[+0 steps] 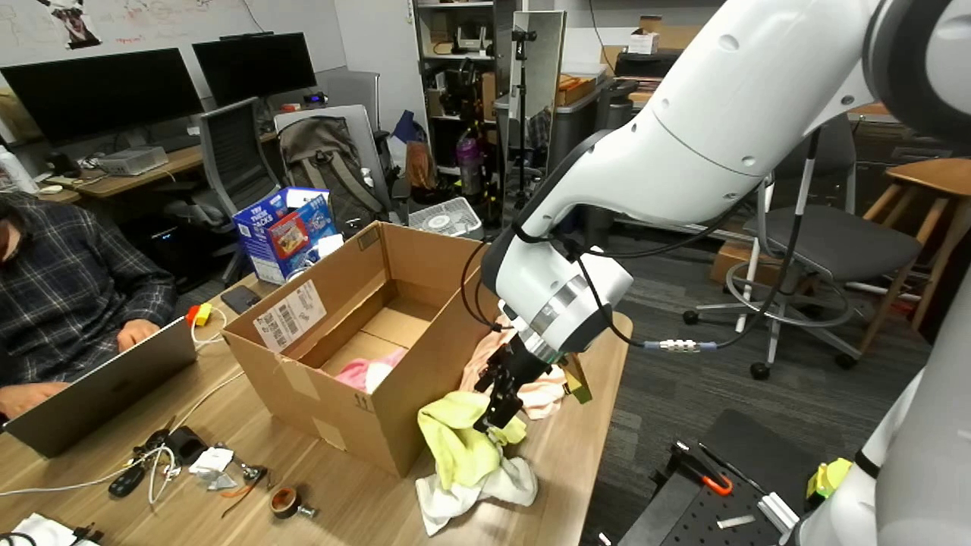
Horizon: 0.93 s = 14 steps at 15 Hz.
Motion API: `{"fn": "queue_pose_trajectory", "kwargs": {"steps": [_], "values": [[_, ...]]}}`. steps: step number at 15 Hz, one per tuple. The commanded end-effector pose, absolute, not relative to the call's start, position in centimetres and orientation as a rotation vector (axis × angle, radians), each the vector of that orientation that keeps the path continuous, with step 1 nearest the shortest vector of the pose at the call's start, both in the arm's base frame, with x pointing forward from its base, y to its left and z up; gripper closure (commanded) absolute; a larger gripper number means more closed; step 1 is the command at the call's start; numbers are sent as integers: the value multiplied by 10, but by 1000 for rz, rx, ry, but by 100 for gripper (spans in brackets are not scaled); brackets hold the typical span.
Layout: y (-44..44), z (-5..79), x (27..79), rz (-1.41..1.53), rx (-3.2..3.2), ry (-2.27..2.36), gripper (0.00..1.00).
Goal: Put the clothes on the side in the box
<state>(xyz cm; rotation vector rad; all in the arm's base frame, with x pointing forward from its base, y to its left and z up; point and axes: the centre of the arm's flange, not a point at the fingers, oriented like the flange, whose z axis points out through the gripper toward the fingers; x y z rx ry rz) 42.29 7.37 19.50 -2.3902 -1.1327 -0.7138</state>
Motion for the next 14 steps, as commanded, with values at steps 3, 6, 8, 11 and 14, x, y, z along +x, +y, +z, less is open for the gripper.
{"fn": "queue_pose_trajectory", "kwargs": {"steps": [3, 6, 8, 11, 14], "values": [[68, 194, 415, -663, -2630, -1170, 0], [66, 186, 407, -593, -2724, -1227, 0], [69, 179, 400, -509, -2735, -1249, 0], [78, 162, 391, -379, -2703, -1251, 0], [88, 146, 382, -282, -2671, -1258, 0]]}}
